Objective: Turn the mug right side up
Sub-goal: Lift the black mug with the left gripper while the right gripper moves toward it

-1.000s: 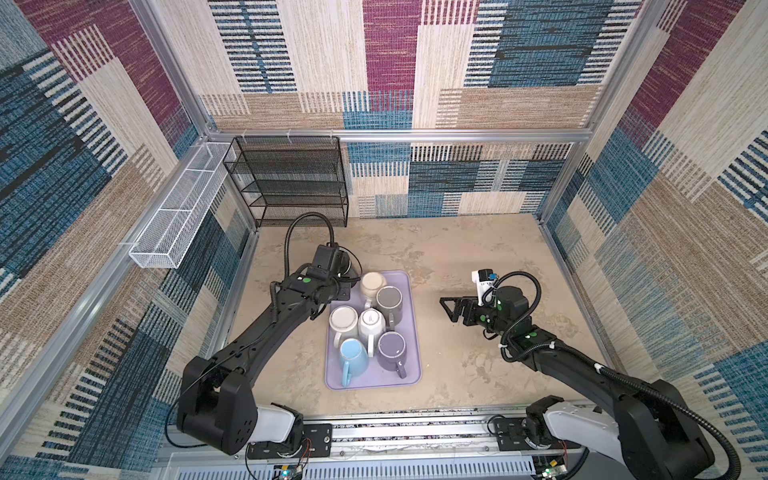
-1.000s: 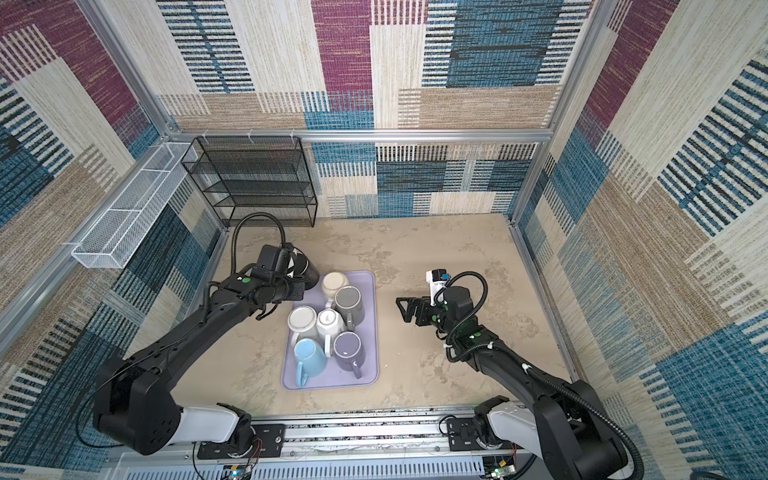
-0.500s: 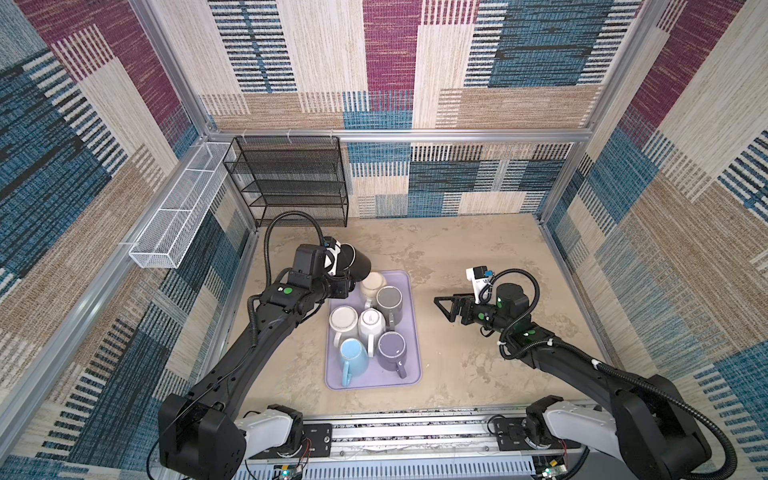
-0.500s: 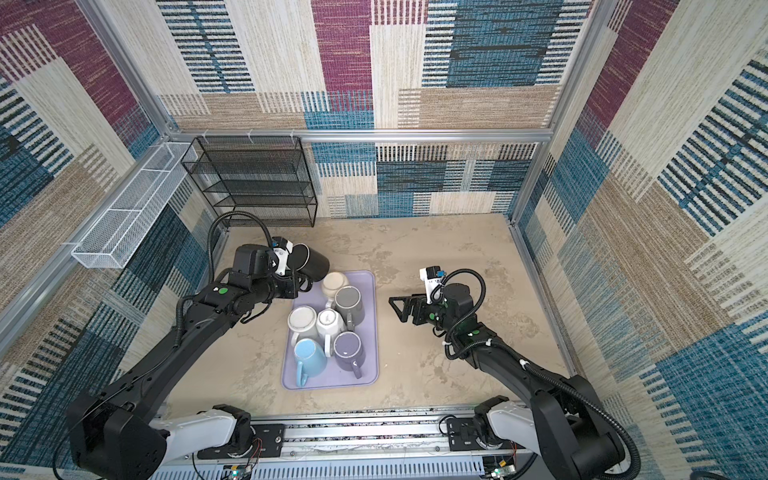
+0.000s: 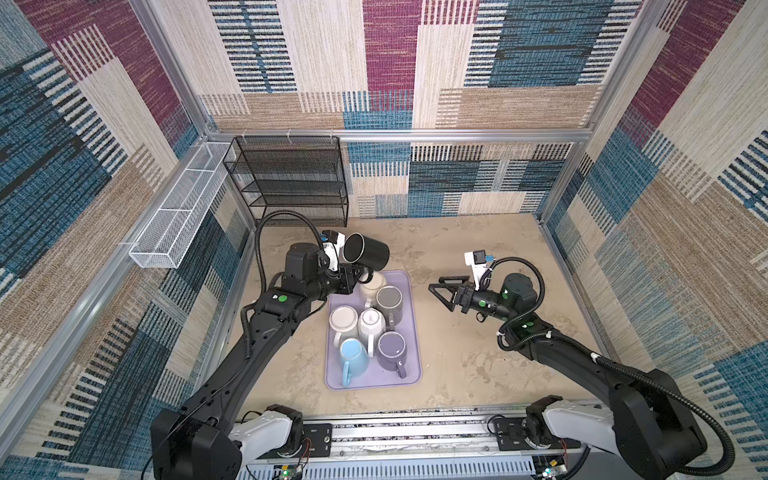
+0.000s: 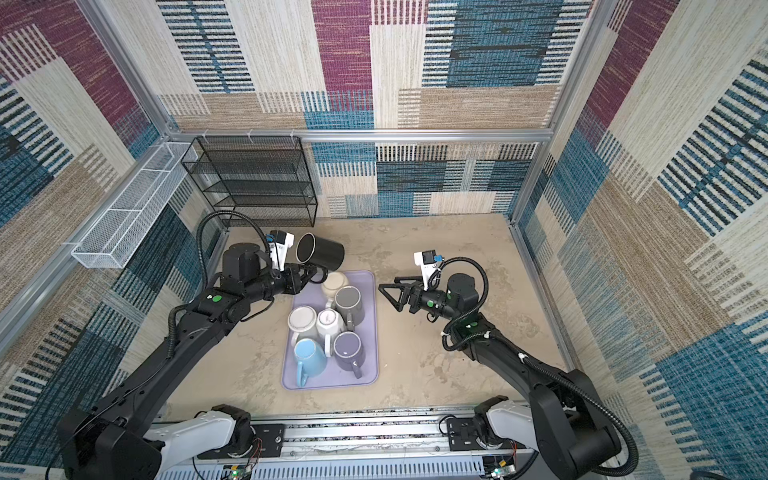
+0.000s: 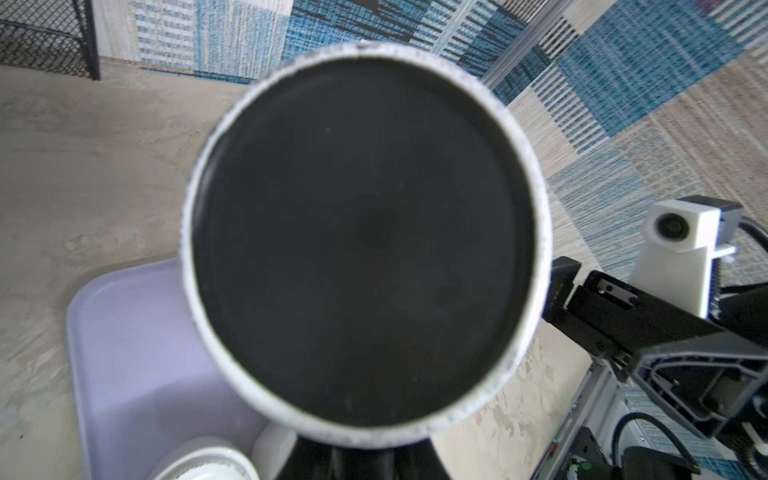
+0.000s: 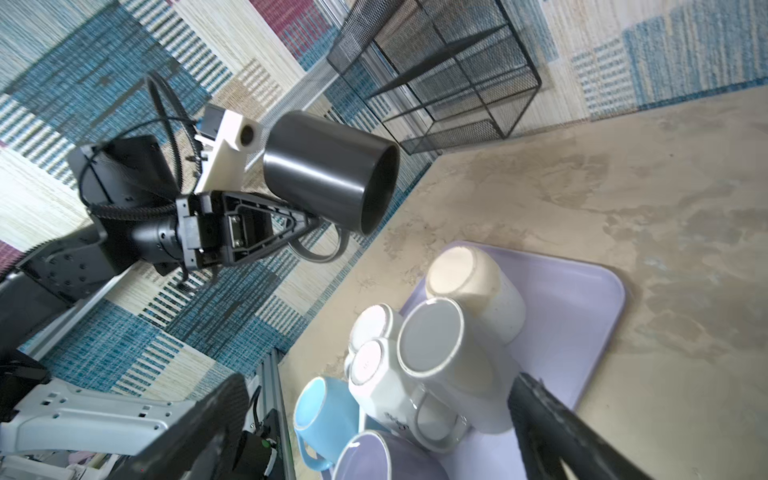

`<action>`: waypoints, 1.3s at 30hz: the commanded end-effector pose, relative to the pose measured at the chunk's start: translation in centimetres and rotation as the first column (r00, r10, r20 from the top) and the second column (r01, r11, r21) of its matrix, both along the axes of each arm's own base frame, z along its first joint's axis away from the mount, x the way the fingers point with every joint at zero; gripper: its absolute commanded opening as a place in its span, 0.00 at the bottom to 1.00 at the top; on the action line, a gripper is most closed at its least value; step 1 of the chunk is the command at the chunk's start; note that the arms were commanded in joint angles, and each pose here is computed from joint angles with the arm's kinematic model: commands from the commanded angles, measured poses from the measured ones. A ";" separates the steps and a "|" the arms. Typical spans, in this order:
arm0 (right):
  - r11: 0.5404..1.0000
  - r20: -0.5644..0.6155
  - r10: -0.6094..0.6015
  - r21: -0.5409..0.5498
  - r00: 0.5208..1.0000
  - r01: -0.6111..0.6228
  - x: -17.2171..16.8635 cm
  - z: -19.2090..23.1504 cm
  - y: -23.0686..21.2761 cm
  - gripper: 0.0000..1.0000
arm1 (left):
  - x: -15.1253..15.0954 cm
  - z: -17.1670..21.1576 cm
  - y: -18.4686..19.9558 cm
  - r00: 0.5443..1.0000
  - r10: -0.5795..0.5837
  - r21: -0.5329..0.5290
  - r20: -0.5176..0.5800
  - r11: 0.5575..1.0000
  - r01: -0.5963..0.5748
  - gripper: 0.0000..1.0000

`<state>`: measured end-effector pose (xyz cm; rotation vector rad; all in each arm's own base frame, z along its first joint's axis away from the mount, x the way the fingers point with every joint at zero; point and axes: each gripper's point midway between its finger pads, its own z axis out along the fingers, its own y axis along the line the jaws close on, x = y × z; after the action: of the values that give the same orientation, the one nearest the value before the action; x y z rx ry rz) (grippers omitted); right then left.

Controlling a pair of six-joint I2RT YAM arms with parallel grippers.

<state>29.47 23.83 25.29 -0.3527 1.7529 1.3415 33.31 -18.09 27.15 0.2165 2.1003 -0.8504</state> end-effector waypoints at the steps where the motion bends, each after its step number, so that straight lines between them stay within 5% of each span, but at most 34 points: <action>1: 0.997 0.070 0.050 0.051 0.996 -0.054 -0.2 2.7 0.7 1.00 | 0.0 4.7 -1.9 0.985 -0.083 -0.133 0.151 0.986 0.103 0.00; 27: 0.933 0.182 0.214 0.253 0.960 -0.256 -0.5 7.9 6.3 0.93 | -4.1 11.7 -4.4 0.844 -0.222 -0.332 0.488 0.847 0.415 0.00; 39: 0.910 0.208 0.224 0.306 0.952 -0.281 -1.5 8.4 7.4 0.90 | -5.3 10.4 -4.6 0.820 -0.197 -0.393 0.537 0.802 0.450 0.00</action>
<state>28.33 31.33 32.84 -0.5007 1.3953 1.7013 29.17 -23.04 34.23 0.4278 1.5166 -1.3667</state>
